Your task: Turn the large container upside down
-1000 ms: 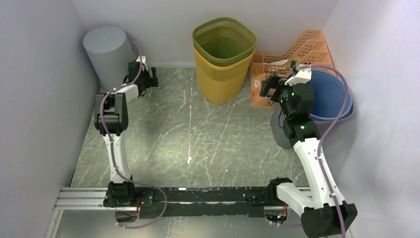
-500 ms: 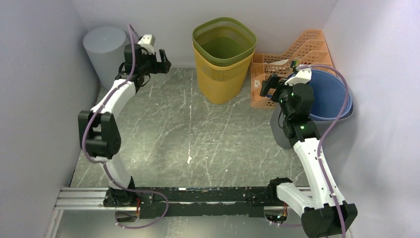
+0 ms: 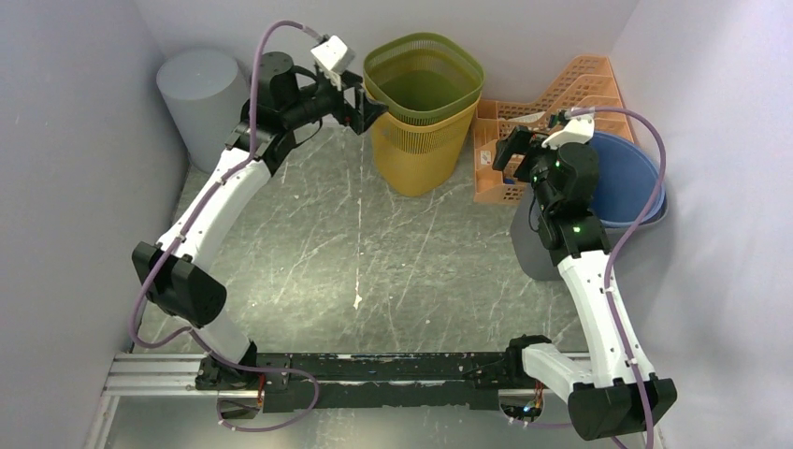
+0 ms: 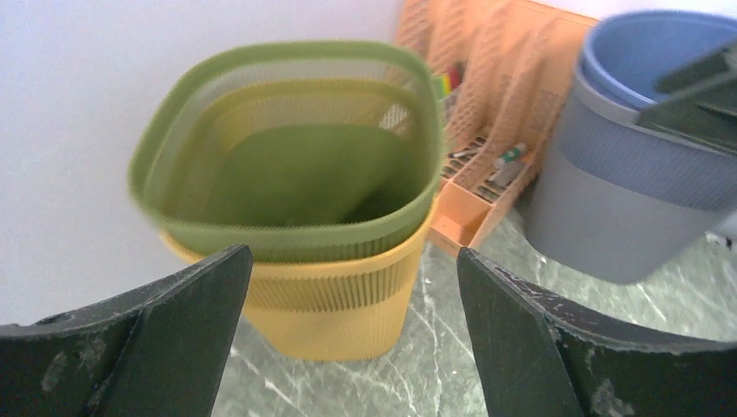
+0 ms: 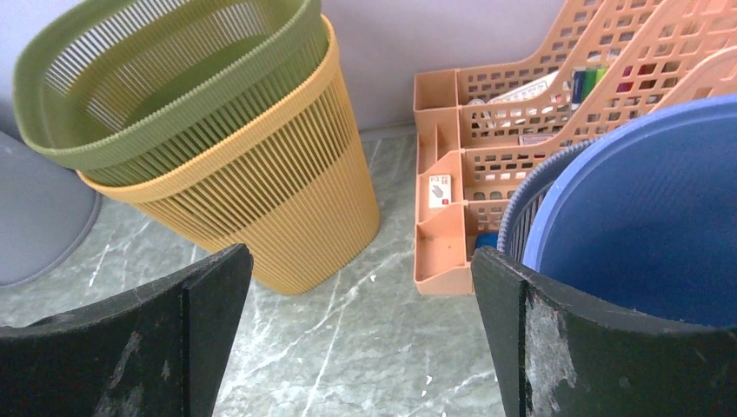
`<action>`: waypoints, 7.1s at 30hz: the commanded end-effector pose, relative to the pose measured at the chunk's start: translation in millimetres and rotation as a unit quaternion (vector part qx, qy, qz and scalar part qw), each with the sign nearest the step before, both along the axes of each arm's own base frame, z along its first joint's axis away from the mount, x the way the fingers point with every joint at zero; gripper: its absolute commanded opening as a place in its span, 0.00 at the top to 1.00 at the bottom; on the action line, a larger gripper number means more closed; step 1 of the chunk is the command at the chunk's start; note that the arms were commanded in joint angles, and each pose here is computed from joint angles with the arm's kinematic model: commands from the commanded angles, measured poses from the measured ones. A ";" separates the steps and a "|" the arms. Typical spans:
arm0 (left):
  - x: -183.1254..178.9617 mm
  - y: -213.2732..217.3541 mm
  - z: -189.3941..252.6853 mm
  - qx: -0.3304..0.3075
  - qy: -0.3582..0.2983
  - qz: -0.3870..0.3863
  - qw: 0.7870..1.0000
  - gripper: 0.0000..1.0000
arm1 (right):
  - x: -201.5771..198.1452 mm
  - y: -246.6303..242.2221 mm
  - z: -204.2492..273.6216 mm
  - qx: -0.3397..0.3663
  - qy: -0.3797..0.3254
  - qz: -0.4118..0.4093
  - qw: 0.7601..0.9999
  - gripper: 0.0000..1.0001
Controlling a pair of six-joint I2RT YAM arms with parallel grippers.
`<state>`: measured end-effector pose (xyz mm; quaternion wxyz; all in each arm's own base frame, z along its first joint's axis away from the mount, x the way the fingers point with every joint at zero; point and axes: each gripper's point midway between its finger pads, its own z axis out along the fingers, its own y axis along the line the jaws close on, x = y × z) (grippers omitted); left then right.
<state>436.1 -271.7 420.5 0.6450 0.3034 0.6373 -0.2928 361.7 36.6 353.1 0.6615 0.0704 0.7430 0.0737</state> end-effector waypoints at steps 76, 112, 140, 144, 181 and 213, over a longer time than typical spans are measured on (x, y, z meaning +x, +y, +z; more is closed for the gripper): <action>27.8 -92.9 -42.4 0.185 -0.084 -0.037 0.978 0.93 | 1.0 -7.5 -31.9 -0.015 0.023 -0.019 0.999 0.00; -2.9 -89.6 -59.7 0.193 -0.055 -0.152 0.968 0.37 | -12.9 -12.9 -33.5 -0.023 0.031 -0.026 0.999 0.00; -9.8 -69.7 9.9 0.102 -0.105 -0.091 0.985 0.93 | -3.3 -7.6 -58.1 -0.019 0.051 -0.017 0.998 0.00; -34.8 -70.0 41.5 0.073 -0.124 -0.121 0.982 0.93 | -4.7 -7.8 -58.2 -0.018 0.050 -0.018 0.998 0.00; 29.3 -38.0 -108.1 0.179 -0.013 -0.227 0.957 0.37 | -2.3 -8.5 -59.3 -0.019 0.054 -0.021 0.998 0.00; -11.9 -46.0 45.5 0.042 -0.124 -0.129 0.983 0.93 | -4.5 -9.9 -71.9 -0.013 0.063 -0.027 0.998 0.00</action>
